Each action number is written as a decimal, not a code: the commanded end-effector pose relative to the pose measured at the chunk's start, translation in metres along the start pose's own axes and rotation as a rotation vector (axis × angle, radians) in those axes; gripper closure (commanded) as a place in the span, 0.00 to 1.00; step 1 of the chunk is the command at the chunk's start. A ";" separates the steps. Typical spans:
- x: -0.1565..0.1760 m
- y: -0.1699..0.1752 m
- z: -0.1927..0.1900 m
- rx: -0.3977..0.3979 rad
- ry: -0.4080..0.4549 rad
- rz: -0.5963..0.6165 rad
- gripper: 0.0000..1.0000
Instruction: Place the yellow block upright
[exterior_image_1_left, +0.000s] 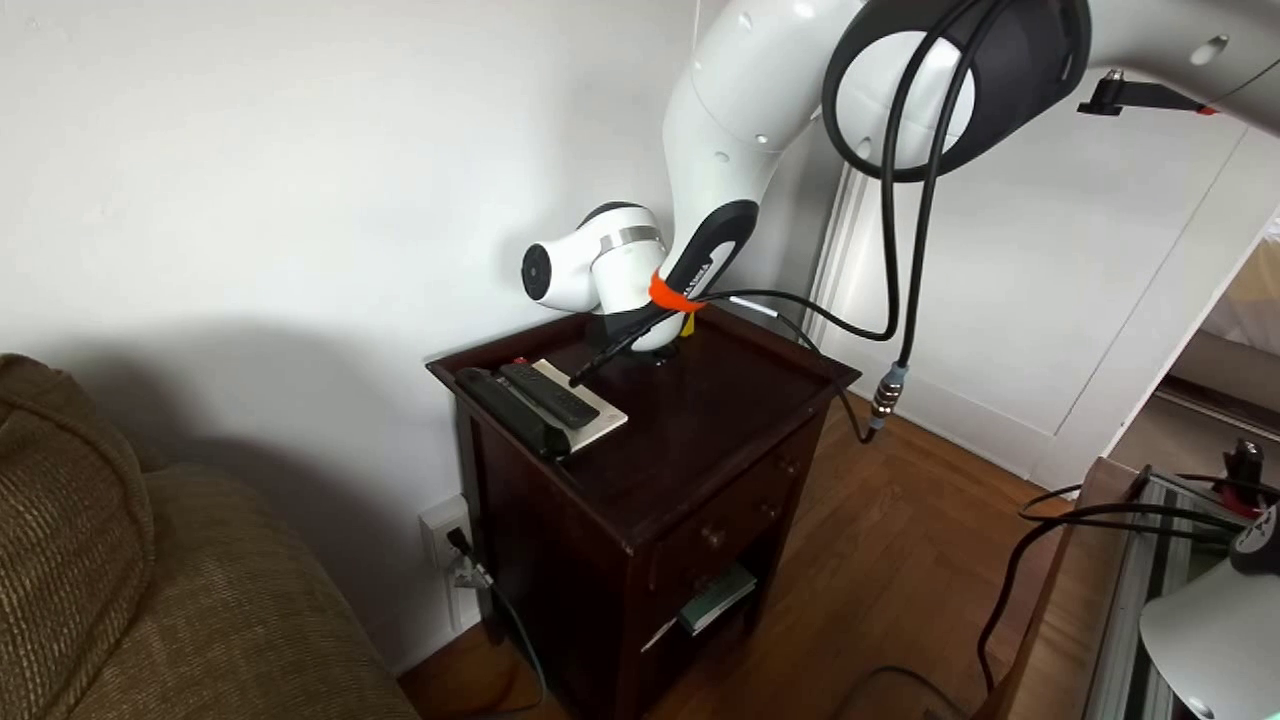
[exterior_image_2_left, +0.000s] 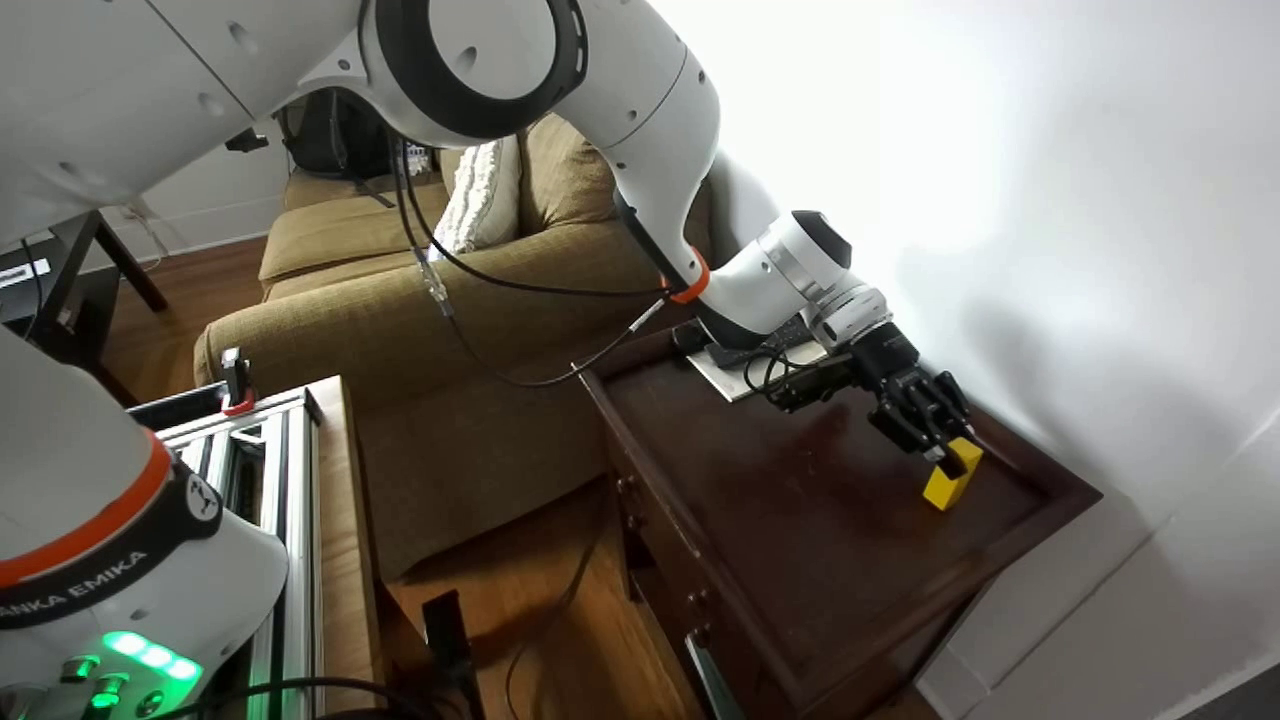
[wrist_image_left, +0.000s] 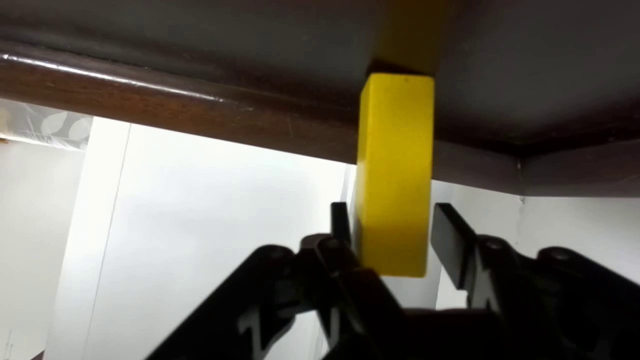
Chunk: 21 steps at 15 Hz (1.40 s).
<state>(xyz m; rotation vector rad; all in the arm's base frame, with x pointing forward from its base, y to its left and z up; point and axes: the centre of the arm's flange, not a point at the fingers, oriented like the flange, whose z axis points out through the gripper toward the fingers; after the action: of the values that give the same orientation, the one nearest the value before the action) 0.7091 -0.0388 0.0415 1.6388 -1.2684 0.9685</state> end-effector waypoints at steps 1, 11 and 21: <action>-0.007 -0.004 0.004 -0.003 0.015 0.016 0.23; 0.032 -0.005 0.000 -0.011 -0.061 0.040 0.00; 0.098 -0.004 -0.013 0.005 -0.255 -0.100 0.00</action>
<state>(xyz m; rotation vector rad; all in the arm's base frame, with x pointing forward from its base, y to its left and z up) 0.7372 -0.0566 0.1166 1.7548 -1.3272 0.8452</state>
